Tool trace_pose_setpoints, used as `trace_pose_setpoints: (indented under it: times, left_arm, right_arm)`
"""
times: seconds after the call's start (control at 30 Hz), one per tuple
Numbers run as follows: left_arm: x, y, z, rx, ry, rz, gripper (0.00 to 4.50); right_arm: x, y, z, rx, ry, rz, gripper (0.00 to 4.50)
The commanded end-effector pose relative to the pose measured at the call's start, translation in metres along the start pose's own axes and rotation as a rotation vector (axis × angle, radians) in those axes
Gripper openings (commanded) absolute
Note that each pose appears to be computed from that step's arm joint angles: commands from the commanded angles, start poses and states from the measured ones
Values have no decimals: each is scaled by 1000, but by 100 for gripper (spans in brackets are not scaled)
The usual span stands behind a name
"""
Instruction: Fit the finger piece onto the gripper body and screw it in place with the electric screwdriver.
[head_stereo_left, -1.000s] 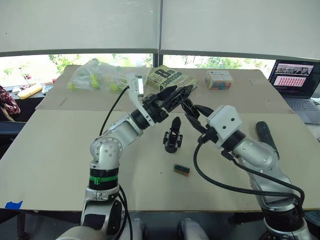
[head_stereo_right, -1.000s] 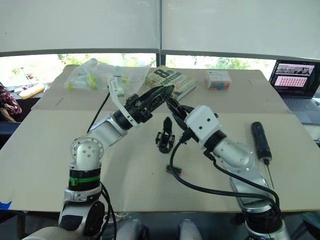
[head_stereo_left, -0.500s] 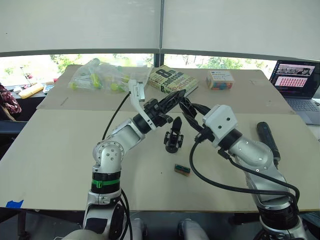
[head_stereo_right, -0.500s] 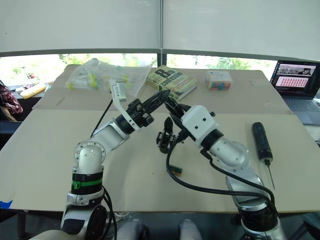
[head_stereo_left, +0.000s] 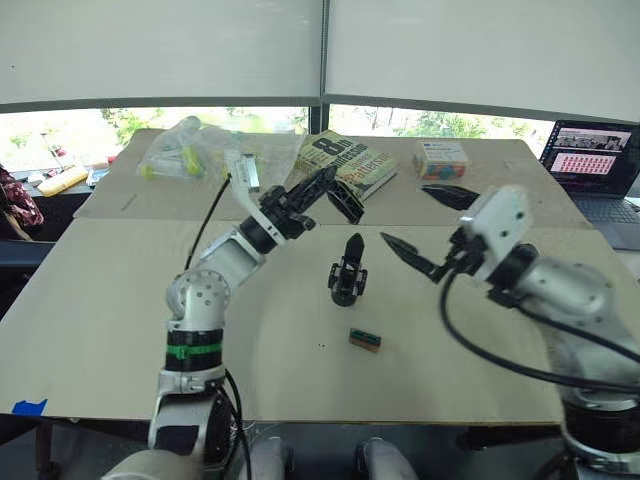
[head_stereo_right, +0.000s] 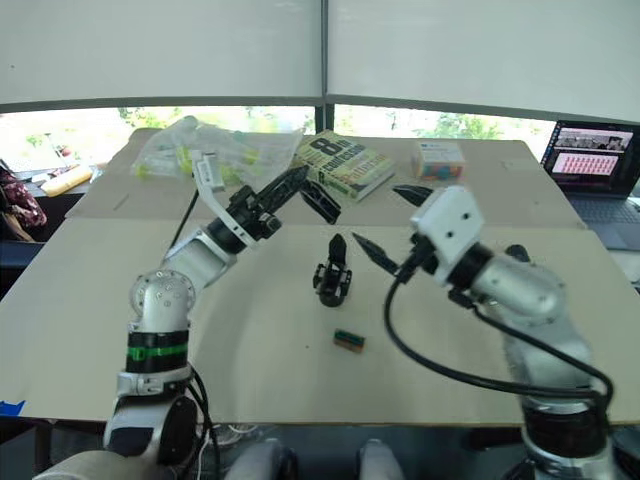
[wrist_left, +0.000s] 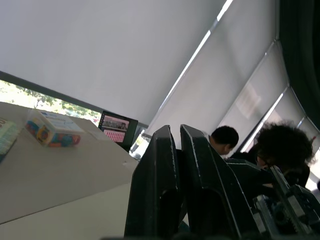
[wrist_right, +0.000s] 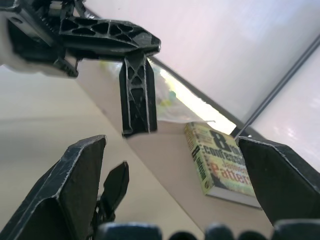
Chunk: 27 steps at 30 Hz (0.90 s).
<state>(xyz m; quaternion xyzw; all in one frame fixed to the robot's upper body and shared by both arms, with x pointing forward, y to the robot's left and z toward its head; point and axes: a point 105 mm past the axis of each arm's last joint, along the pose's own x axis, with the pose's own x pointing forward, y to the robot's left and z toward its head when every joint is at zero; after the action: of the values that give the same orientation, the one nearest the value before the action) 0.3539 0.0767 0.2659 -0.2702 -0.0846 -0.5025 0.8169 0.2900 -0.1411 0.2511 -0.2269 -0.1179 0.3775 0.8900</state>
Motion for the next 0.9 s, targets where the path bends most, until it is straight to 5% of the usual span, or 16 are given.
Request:
trace_pose_setpoints:
  times: [0.03,0.2,0.37,0.9]
  left_arm:
    - [2,-19,8,44,119,-165,0]
    - [-13,-36,-8,73,402,-344,0]
    - [-21,-50,-27,66,562,-459,0]
    - [-13,-74,-50,0,593,-584,0]
  right_arm:
    - [-12,-4,4,143,27,86,445]
    - [-19,8,1,439,152,301,445]
    - [-17,32,-4,567,260,438,445]
    - [11,97,7,706,217,682,445]
